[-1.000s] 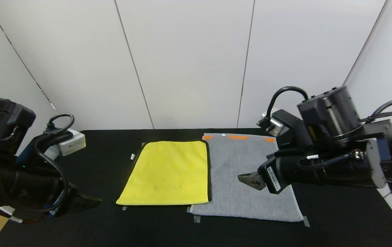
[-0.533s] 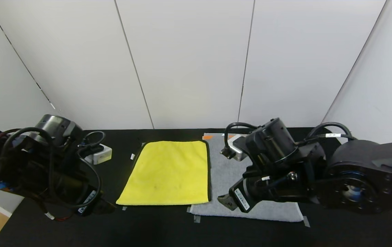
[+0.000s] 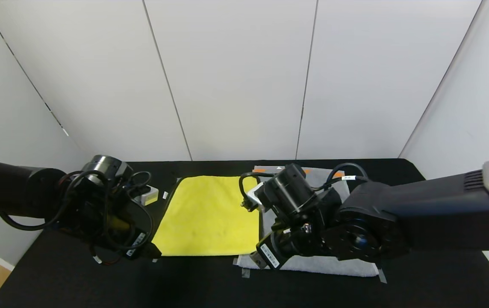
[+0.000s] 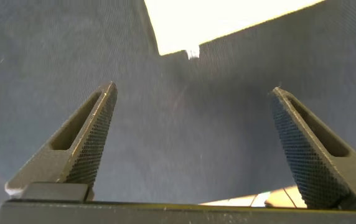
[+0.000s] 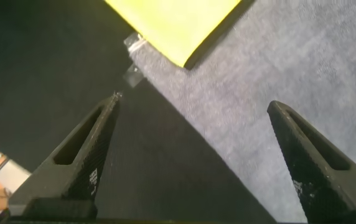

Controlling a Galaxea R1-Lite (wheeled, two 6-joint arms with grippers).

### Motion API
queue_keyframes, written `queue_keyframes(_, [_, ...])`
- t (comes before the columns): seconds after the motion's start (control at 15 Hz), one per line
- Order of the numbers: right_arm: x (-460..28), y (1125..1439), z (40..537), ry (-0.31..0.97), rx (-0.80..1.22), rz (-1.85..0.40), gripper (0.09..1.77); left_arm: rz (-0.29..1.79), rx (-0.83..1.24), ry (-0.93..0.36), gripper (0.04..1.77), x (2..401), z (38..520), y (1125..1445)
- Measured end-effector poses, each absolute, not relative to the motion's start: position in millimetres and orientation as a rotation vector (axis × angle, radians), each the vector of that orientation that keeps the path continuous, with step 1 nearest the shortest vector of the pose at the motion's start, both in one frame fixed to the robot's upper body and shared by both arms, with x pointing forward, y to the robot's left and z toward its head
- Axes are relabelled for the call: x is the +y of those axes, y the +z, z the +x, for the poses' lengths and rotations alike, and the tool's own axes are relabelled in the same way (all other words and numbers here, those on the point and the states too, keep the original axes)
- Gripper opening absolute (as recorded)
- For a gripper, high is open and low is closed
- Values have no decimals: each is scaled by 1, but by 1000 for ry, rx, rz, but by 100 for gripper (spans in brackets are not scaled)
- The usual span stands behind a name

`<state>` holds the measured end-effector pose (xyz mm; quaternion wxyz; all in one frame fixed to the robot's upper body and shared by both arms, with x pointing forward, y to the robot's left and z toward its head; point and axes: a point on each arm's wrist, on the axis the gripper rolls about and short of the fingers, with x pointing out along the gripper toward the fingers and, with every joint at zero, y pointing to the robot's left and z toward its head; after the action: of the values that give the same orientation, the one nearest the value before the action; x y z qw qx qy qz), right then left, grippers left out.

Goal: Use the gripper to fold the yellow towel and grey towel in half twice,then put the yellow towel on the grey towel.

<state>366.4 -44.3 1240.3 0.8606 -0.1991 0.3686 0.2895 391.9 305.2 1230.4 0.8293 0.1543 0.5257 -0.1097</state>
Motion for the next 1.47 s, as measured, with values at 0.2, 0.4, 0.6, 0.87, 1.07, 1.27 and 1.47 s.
queue_keyframes(0.2, [-29, 1231, 377, 589, 767, -420, 171, 323, 1145, -244, 172, 304, 406, 1217])
queue_keyframes(0.4, [-19, 1224, 384, 581, 782, -407, 171, 319, 1171, -247, 172, 306, 419, 1203])
queue_keyframes(0.6, [-15, 1215, 387, 576, 798, -410, 171, 287, 1186, -259, 172, 313, 430, 1189])
queue_keyframes(0.87, [-14, 1208, 388, 573, 812, -413, 171, 278, 1213, -257, 172, 317, 439, 1177])
queue_keyframes(1.07, [-13, 1205, 389, 572, 819, -418, 171, 277, 1222, -259, 172, 317, 441, 1173])
queue_keyframes(1.27, [-12, 1202, 388, 572, 823, -421, 171, 269, 1227, -274, 162, 316, 443, 1170])
queue_keyframes(1.47, [-12, 1202, 389, 571, 825, -420, 171, 268, 1230, -275, 113, 316, 445, 1167])
